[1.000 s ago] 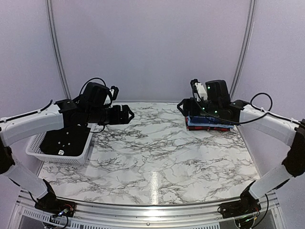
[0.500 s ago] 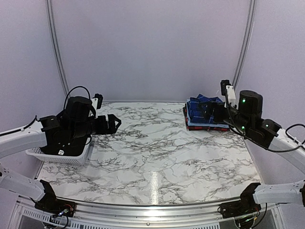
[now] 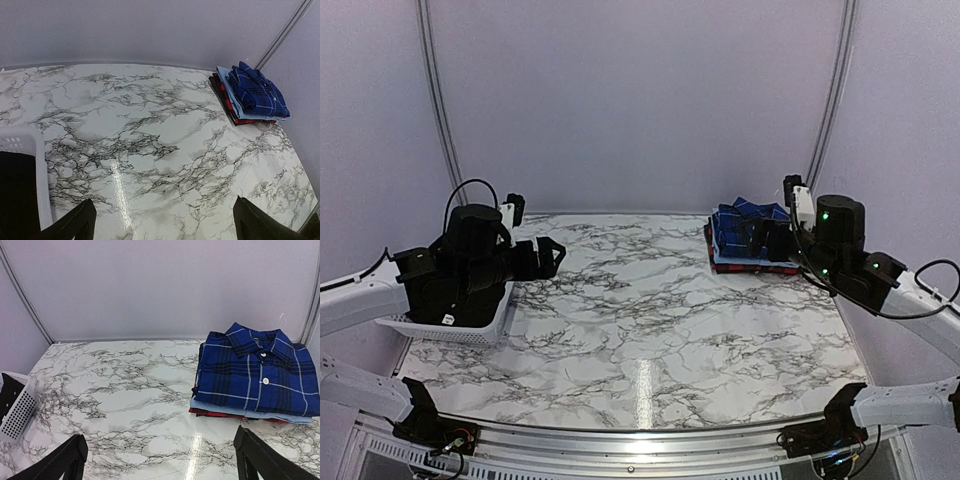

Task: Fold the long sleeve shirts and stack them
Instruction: Reset both arms

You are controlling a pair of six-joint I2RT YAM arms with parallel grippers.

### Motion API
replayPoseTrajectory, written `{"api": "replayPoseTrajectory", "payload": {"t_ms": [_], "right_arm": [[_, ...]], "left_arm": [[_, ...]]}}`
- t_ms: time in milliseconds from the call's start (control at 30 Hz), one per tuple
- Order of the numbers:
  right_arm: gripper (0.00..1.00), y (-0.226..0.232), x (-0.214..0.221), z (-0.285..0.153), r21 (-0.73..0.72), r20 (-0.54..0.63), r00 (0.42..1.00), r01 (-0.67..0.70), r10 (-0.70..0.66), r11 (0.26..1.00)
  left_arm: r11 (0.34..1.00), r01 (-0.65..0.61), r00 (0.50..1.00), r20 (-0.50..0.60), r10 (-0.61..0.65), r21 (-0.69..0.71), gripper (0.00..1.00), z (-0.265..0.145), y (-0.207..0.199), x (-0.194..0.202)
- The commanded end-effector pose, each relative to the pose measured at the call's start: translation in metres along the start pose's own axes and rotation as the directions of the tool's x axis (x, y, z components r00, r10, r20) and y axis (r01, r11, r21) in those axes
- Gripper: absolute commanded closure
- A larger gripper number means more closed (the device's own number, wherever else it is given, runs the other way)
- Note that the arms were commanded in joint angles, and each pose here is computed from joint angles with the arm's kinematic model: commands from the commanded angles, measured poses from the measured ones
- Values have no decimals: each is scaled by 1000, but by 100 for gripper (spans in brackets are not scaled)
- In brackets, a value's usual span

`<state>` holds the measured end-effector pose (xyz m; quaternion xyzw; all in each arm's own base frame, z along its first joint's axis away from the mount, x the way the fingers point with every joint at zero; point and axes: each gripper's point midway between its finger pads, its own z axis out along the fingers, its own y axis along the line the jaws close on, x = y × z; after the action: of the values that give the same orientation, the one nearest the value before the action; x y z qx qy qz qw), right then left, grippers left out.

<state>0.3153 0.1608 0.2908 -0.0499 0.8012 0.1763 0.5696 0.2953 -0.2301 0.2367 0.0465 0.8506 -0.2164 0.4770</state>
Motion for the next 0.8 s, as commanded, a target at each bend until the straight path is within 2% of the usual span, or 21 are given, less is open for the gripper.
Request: {"api": "replayPoseTrajectory", "payload": {"t_ms": [0, 767], "right_arm": [[1, 2, -21, -6, 7, 50, 998, -27, 27, 1000], [1, 7, -15, -3, -16, 12, 999, -34, 34, 999]], "left_arm": [[1000, -6, 999, 42, 5, 3, 1, -5, -1, -9], [1000, 2, 999, 36, -3, 11, 1, -5, -2, -7]]}}
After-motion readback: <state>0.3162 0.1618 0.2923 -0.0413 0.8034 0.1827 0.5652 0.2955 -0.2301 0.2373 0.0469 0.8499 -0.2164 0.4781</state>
